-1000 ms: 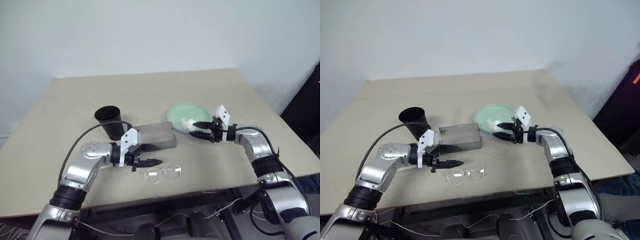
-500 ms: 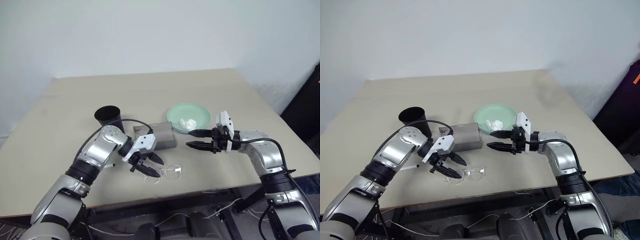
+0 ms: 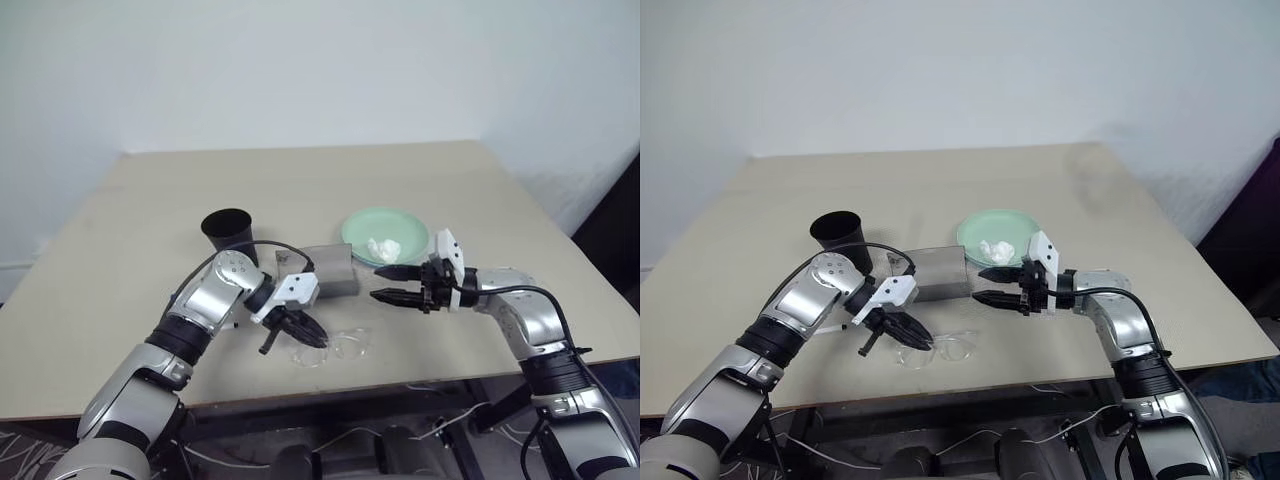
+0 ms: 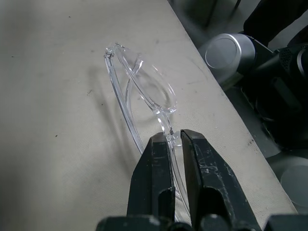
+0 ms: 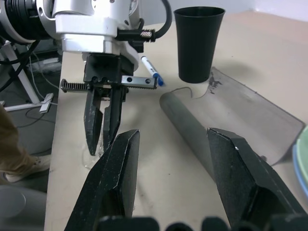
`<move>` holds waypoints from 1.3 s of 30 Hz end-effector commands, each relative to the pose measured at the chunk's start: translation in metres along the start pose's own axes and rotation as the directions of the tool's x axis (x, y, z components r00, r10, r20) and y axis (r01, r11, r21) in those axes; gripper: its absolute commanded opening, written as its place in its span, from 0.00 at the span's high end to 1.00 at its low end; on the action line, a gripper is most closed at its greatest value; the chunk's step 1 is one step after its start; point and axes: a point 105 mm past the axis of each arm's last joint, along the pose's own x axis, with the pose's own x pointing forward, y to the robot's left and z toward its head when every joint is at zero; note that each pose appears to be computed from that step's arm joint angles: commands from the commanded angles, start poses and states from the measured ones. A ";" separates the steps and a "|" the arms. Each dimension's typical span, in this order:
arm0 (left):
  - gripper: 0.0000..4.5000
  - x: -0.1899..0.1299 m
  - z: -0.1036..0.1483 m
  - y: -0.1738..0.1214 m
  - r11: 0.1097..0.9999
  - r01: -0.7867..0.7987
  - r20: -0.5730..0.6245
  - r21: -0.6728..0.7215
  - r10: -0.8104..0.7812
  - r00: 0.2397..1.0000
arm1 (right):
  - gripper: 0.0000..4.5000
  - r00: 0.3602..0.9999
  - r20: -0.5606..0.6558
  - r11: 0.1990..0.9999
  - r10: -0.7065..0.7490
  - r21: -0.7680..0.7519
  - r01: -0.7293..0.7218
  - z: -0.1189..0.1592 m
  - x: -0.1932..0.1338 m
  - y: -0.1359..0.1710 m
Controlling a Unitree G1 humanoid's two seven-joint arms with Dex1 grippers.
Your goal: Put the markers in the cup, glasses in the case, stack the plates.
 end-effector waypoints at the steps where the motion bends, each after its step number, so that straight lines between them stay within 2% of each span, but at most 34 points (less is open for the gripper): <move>1: 1.00 -0.006 0.004 0.004 0.999 -0.045 0.024 0.007 0.045 0.999 | 0.46 1.000 0.022 0.999 0.006 -0.049 -0.005 0.011 0.002 0.000; 6: 1.00 -0.033 0.029 0.013 0.992 -0.126 0.152 0.002 0.124 0.981 | 0.46 1.000 0.016 0.999 0.009 -0.054 -0.008 0.010 0.003 -0.001; 12: 1.00 -0.074 0.045 0.034 0.959 -0.280 0.168 0.052 0.267 0.949 | 0.46 1.000 0.010 0.998 0.009 -0.058 -0.009 0.009 0.003 -0.003; 17: 1.00 -0.089 0.043 0.060 0.905 -0.409 0.096 0.119 0.399 0.912 | 0.46 1.000 0.011 0.998 0.011 -0.060 -0.010 0.009 0.005 -0.003; 20: 1.00 -0.091 0.038 0.076 0.863 -0.473 0.037 0.176 0.475 0.879 | 0.46 1.000 0.012 0.998 0.011 -0.063 -0.010 0.009 0.007 -0.003; 24: 1.00 -0.085 0.032 0.086 0.857 -0.472 -0.015 0.207 0.485 0.874 | 0.46 1.000 0.013 0.998 0.007 -0.064 -0.006 0.009 0.007 -0.003; 29: 1.00 -0.076 0.029 0.089 0.877 -0.440 -0.040 0.195 0.455 0.889 | 0.46 1.000 0.015 0.998 -0.004 -0.066 0.005 0.009 0.006 -0.003; 34: 1.00 -0.069 0.022 0.083 0.927 -0.355 -0.067 0.118 0.365 0.929 | 0.46 1.000 0.014 0.998 -0.016 -0.064 0.017 0.007 0.006 -0.002; 39: 1.00 -0.068 0.017 0.086 0.925 -0.366 -0.110 0.106 0.377 0.920 | 0.46 1.000 0.015 0.998 -0.021 -0.065 0.022 0.007 0.007 -0.001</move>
